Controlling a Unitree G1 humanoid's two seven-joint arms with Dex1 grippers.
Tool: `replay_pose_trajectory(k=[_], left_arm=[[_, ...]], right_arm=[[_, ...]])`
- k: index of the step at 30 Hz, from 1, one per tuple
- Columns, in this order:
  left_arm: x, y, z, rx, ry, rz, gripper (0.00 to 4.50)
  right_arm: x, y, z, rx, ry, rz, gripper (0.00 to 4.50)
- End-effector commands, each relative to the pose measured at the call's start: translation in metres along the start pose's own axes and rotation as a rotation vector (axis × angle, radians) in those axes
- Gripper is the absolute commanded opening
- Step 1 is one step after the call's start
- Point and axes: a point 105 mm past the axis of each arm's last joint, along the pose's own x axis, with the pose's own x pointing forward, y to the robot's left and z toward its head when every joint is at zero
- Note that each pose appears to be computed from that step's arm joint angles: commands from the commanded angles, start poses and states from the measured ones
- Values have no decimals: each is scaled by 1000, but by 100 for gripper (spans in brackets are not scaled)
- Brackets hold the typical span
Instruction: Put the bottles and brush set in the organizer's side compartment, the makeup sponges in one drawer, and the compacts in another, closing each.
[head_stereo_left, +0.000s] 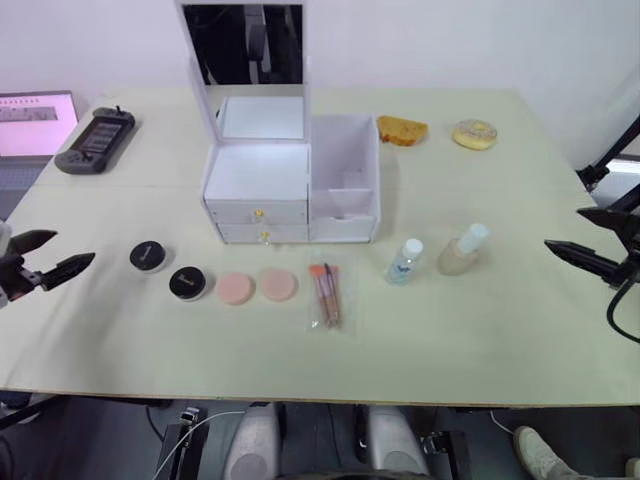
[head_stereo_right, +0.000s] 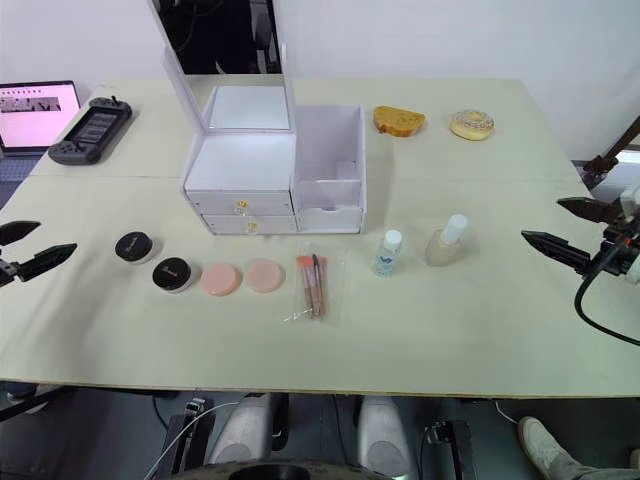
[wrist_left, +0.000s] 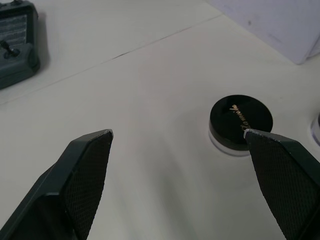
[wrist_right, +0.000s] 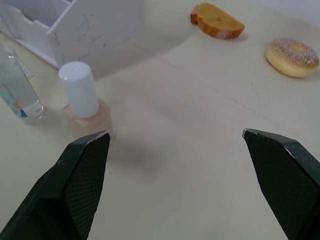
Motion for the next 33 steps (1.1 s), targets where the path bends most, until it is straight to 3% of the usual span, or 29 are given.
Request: replay_pose_trajectory(k=[1, 22, 26, 33], left_arm=[[-7, 8, 9, 24, 12, 15, 444], [-2, 9, 25, 6, -48, -10, 444], [10, -12, 52, -28, -97, -177, 444], [32, -76, 104, -25, -160, -532, 444]], right_arm=[[-5, 0, 13, -31, -36, -6, 450], [-13, -9, 4, -43, -33, -17, 450], [-14, -2, 13, -26, -31, 34, 450], [-14, 32, 23, 16, -3, 176, 450]])
